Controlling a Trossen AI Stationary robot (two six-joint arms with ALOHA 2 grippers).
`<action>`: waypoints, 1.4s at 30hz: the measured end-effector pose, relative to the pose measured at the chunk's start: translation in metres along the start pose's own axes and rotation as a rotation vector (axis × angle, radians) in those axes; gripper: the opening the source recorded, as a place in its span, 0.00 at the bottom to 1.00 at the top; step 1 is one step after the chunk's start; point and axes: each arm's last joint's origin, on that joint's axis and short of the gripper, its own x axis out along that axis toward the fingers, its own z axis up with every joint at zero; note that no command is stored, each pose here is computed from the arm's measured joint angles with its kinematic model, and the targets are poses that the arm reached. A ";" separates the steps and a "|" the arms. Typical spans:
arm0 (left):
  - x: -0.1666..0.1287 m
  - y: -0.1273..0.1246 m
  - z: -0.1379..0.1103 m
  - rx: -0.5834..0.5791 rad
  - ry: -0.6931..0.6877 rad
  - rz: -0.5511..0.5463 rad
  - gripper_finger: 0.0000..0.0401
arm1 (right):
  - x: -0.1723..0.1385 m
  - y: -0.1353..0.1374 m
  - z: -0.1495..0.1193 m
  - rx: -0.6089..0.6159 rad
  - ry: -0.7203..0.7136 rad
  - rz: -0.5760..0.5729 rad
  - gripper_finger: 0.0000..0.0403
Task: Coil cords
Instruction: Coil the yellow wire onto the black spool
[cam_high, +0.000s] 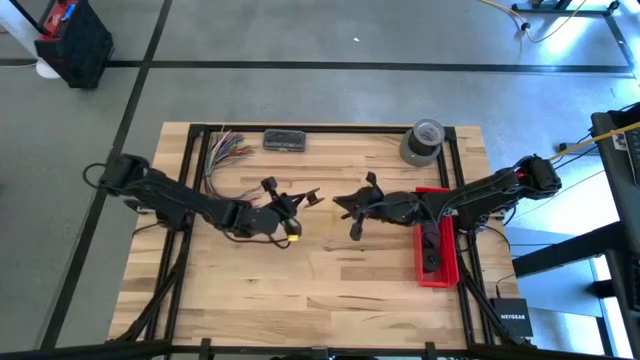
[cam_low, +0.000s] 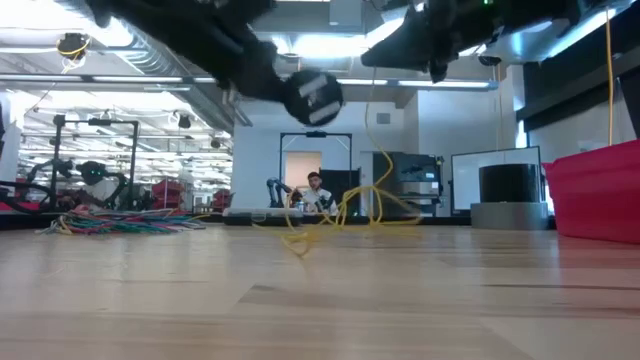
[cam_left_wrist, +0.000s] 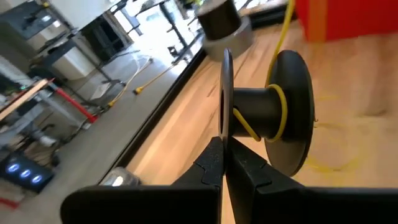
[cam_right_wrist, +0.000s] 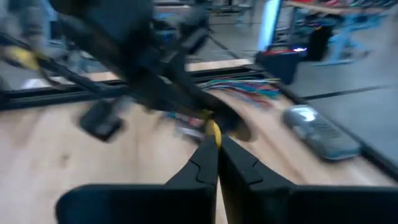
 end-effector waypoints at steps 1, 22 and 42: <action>0.003 0.000 -0.001 0.000 0.005 0.010 0.00 | 0.000 0.000 -0.001 0.010 0.007 0.009 0.01; 0.021 -0.009 0.002 -0.070 -0.086 0.071 0.00 | 0.039 0.008 -0.020 0.164 -0.029 0.117 0.03; -0.005 -0.017 0.038 -0.231 -0.209 0.000 0.00 | 0.059 0.011 -0.040 -0.058 0.096 -0.054 0.03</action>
